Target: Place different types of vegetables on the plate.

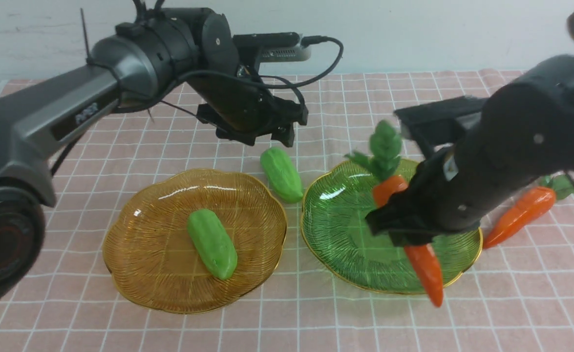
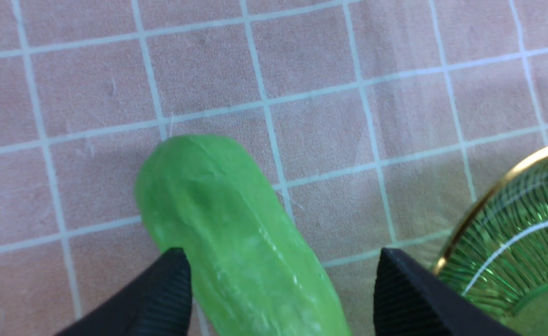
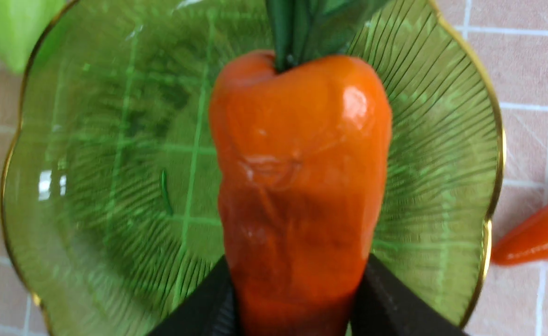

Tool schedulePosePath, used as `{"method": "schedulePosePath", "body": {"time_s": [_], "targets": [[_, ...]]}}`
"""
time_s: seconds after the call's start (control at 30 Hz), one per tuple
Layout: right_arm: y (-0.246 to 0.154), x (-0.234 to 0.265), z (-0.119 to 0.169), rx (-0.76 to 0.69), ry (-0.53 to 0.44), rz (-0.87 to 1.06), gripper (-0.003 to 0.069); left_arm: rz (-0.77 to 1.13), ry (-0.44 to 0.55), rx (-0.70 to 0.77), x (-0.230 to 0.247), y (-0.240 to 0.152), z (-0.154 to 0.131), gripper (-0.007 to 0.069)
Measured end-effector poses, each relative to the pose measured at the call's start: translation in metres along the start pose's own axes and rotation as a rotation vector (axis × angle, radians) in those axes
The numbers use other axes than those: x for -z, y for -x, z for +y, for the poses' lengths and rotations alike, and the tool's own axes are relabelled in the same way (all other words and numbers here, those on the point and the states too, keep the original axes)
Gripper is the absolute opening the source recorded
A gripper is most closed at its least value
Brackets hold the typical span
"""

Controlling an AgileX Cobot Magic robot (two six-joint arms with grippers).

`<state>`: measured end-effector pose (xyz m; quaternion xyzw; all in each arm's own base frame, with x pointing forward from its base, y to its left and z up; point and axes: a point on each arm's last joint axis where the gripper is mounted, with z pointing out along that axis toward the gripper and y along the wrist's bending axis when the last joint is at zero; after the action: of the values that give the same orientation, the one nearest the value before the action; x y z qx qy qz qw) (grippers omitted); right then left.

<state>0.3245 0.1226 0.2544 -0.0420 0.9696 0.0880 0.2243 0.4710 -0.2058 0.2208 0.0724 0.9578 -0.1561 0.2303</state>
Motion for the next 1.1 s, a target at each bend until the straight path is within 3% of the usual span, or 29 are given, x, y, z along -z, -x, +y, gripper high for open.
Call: {"method": "schedulePosePath", "body": {"time_s": [0.1, 0.33, 0.47, 0.9, 1.1], "targets": [[0.005, -0.01, -0.009, -0.045, 0.018, -0.007, 0.0318, 0.013, 0.002, 0.019, -0.008, 0.0, 0.001, 0.0479], [0.009, -0.029, -0.023, -0.088, 0.016, -0.001, 0.0523, 0.029, 0.021, 0.052, -0.021, -0.002, 0.005, 0.0479], [0.01, -0.028, -0.025, -0.07, 0.007, 0.004, 0.059, 0.021, 0.049, 0.057, -0.023, -0.002, 0.008, 0.0479], [0.043, 0.003, -0.026, 0.04, -0.059, -0.052, 0.0596, 0.003, 0.083, 0.081, -0.045, -0.005, 0.016, 0.0479], [0.056, 0.014, -0.063, -0.082, -0.141, -0.088, 0.0593, 0.024, 0.086, 0.088, -0.056, -0.01, 0.019, 0.0477]]}}
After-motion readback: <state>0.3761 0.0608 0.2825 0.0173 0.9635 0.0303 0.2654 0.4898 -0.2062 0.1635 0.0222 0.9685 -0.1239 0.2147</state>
